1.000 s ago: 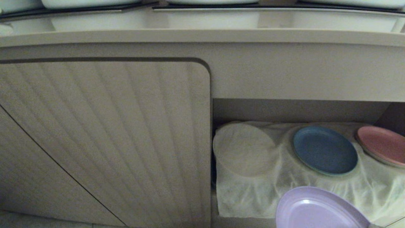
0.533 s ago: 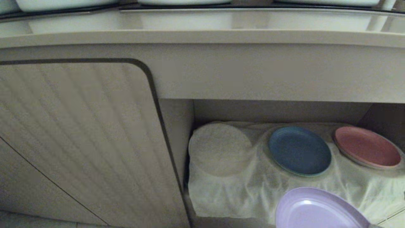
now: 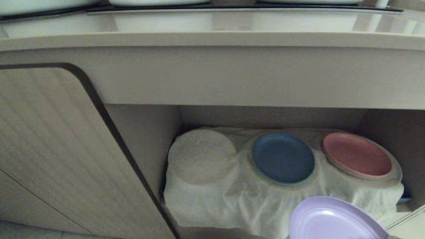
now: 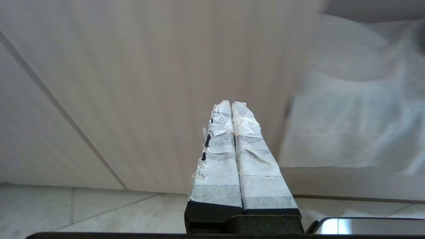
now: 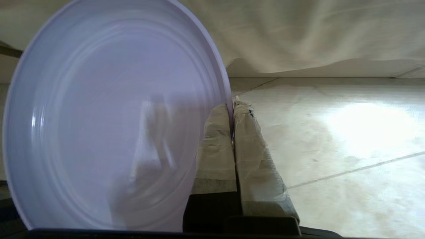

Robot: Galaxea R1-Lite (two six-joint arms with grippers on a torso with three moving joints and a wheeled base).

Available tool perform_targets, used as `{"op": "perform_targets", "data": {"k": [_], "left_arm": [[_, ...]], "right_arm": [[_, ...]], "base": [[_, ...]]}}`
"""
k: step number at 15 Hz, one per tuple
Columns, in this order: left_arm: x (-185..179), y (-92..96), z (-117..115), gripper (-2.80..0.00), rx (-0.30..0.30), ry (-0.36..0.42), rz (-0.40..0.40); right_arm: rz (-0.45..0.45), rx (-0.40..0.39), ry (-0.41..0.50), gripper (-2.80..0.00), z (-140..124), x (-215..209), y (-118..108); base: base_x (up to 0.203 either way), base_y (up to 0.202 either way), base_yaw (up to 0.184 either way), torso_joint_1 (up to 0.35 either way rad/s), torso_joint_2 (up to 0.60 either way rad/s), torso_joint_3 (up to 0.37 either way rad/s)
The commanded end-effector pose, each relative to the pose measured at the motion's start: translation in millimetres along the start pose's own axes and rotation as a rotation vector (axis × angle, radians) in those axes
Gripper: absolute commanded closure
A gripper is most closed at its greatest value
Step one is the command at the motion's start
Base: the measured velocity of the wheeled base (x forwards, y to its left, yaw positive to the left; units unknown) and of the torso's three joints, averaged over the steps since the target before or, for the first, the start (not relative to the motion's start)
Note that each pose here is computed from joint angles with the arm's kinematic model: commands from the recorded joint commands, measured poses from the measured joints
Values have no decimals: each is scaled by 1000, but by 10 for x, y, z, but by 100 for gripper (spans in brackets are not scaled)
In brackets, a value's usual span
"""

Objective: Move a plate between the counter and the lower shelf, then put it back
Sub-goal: Put the plate

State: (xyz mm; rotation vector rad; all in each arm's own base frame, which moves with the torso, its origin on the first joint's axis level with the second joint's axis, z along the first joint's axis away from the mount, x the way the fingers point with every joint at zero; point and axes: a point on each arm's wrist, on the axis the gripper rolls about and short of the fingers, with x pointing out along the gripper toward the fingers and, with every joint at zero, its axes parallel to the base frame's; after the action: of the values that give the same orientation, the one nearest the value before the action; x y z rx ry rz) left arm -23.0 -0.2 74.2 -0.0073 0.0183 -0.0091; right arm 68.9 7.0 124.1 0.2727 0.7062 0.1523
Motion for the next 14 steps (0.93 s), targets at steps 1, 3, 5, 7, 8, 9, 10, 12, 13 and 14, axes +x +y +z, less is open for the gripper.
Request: {"op": "perform_targets", "data": {"k": [1, 3, 5, 7, 8, 9, 10, 12, 13, 14], "left_arm": [[0, 0, -1, 0, 0, 0, 0], [0, 0, -1, 0, 0, 0, 0], [0, 0, -1, 0, 1, 0, 0], [0, 0, -1, 0, 0, 0, 0], [0, 0, -1, 0, 0, 0, 0], [0, 0, -1, 0, 0, 0, 0], [0, 0, -1, 0, 0, 0, 0], [0, 0, -1, 0, 0, 0, 0], [0, 0, -1, 0, 0, 0, 0], [0, 0, -1, 0, 0, 0, 0]], "right_arm": [[1, 1, 1, 0, 0, 1, 0], [2, 0, -1, 0, 5, 0, 2], [2, 0, -2, 0, 8, -2, 3], [1, 2, 5, 0, 3, -6, 3], [0, 2, 7, 0, 2, -7, 2], [2, 1, 5, 0, 1, -10, 4], [2, 0, 2, 0, -3, -17, 5], [1, 1, 6, 0, -11, -21, 4], [3, 0, 6, 0, -11, -24, 5], [3, -1, 8, 0, -14, -27, 6]], "base": [[0, -195, 1, 2, 2, 5], [0, -196, 2, 2, 3, -2], [0, -195, 0, -1, 0, -2], [0, -189, 1, 1, 2, 0], [0, -153, -1, 2, 2, 7], [0, -94, 4, -1, 0, -1], [0, 0, 0, 0, 0, 0], [0, 0, 0, 0, 0, 0], [0, 0, 0, 0, 0, 0], [0, 0, 0, 0, 0, 0]]}}
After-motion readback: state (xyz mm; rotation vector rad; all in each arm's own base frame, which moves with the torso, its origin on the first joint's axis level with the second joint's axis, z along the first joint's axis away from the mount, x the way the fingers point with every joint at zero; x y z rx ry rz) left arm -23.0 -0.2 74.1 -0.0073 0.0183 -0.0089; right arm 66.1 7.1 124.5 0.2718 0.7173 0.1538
